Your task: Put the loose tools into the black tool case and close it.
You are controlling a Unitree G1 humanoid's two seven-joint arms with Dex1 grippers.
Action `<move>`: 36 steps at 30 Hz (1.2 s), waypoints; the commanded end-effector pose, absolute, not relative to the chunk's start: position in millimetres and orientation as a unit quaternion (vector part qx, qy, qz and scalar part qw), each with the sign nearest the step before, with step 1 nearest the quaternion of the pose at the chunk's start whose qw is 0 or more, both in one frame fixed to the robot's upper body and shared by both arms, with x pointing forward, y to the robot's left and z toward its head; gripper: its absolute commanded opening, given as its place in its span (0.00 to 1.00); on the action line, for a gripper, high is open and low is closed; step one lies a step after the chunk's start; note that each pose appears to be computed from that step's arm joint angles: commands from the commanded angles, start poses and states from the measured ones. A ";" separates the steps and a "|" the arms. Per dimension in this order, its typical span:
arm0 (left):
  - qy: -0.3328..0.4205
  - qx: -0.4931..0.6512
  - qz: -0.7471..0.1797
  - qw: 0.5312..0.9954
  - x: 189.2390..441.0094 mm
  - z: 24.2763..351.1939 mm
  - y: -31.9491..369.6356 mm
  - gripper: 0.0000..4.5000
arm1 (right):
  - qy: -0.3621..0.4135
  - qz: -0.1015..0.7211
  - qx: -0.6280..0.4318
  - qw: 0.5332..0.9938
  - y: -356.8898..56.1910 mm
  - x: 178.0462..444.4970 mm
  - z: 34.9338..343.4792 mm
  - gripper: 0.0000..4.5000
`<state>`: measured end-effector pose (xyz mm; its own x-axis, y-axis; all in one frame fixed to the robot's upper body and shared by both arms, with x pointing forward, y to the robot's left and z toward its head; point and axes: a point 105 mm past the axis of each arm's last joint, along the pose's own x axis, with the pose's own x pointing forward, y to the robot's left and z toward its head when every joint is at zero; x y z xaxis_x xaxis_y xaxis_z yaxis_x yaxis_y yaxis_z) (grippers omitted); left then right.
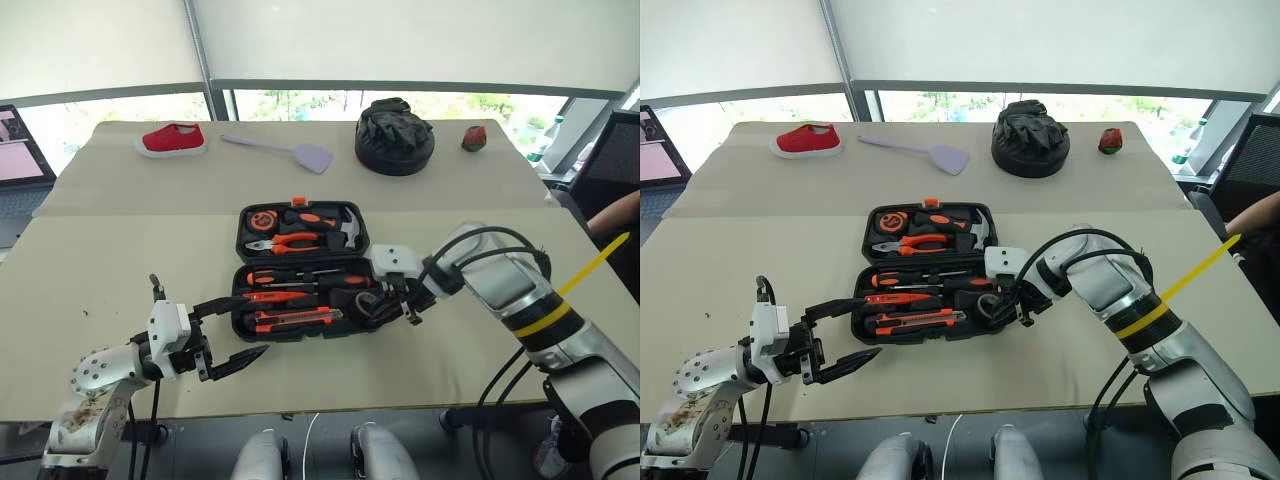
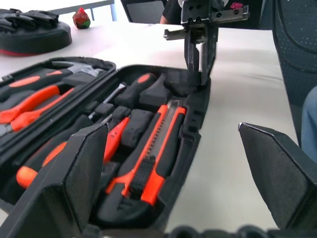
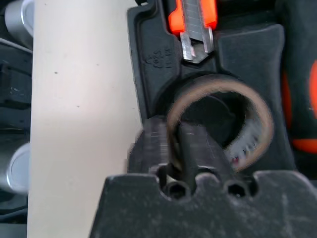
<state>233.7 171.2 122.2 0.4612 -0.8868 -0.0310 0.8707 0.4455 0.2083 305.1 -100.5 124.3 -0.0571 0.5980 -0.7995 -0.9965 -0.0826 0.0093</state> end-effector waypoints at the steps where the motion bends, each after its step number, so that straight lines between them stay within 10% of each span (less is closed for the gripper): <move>1: -0.059 0.108 -0.520 0.845 233.5 133.0 165.3 1.00 | 0.311 0.683 -0.321 0.577 -98.0 296.2 126.4 0.51; 7: -0.060 0.106 -0.509 0.852 234.4 137.5 163.5 1.00 | 0.252 0.740 -0.279 0.558 -89.9 285.7 156.6 0.96; 13: -0.082 0.079 -0.437 0.892 249.6 155.7 182.6 1.00 | 0.255 0.731 -0.253 0.580 -117.0 280.2 169.5 0.96; 16: -0.075 0.076 -0.362 0.926 269.7 162.6 209.5 1.00 | 0.184 0.701 -0.195 0.661 -125.5 297.1 182.0 0.96; 22: -0.022 0.059 -0.160 0.985 323.2 153.9 270.9 0.66 | 0.054 0.531 -0.278 0.799 -150.6 360.5 171.5 0.56; 29: 0.075 0.089 -0.172 0.978 349.9 114.3 257.0 0.10 | 0.037 0.463 -0.303 0.832 -150.6 388.8 140.6 0.04; 36: 0.095 0.112 -0.261 0.954 360.8 101.6 216.2 0.01 | 0.035 0.493 -0.305 0.814 -123.2 387.5 122.6 0.00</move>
